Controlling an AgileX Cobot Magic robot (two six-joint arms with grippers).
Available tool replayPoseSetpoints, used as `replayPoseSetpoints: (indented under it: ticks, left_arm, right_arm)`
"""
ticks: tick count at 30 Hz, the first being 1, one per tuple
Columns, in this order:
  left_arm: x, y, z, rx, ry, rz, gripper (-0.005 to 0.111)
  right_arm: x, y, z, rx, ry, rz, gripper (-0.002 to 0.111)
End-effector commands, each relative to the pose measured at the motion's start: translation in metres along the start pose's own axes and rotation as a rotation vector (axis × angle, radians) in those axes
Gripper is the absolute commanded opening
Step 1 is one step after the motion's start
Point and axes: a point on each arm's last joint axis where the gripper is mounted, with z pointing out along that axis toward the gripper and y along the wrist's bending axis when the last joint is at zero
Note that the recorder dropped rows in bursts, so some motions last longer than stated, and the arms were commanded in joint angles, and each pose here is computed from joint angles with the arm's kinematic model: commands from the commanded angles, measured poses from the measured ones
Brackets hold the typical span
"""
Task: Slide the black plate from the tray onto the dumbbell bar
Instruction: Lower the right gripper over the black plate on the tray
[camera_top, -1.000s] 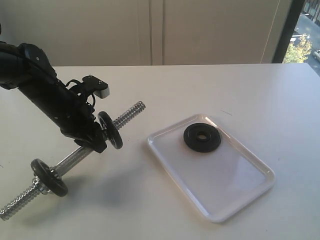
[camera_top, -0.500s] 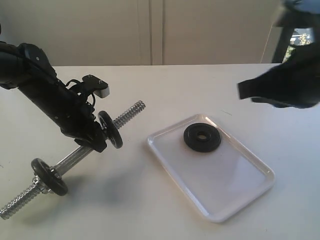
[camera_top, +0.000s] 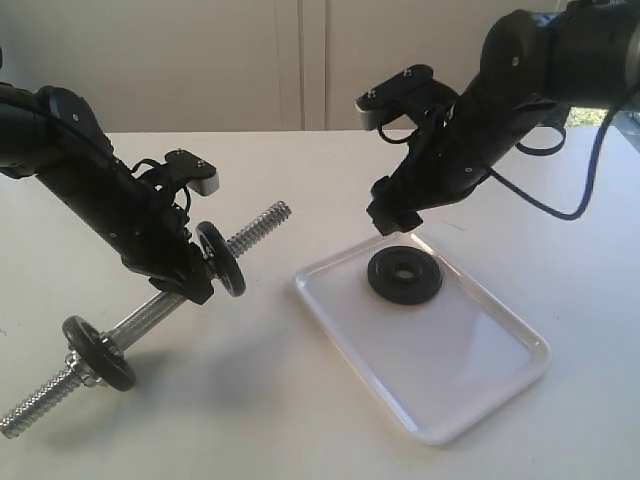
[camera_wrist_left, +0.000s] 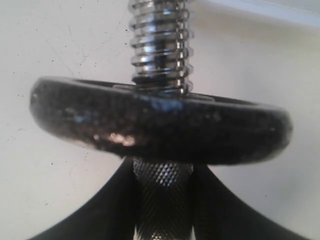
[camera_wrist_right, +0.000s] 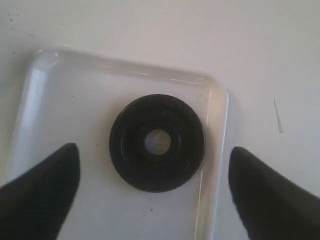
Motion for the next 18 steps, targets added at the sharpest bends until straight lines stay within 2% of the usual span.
replayPoseSetpoints:
  ticks: [1,7,18]
  left_arm:
    - [-0.013,-0.008,-0.020,0.006,-0.101,-0.022,0.000]
    - [-0.013,-0.008,-0.020,0.007,-0.102,-0.023,0.000]
    - [-0.013,-0.008,-0.020,0.007,-0.102,-0.023,0.000]
  right_arm:
    - [-0.002,0.002,0.020,-0.008,0.037,-0.058,0.086]
    - [-0.001,0.008,0.047,-0.017,0.083,-0.100,0.086]
    - [0.008,0.004,0.081,0.020,0.143,-0.176,0.086]
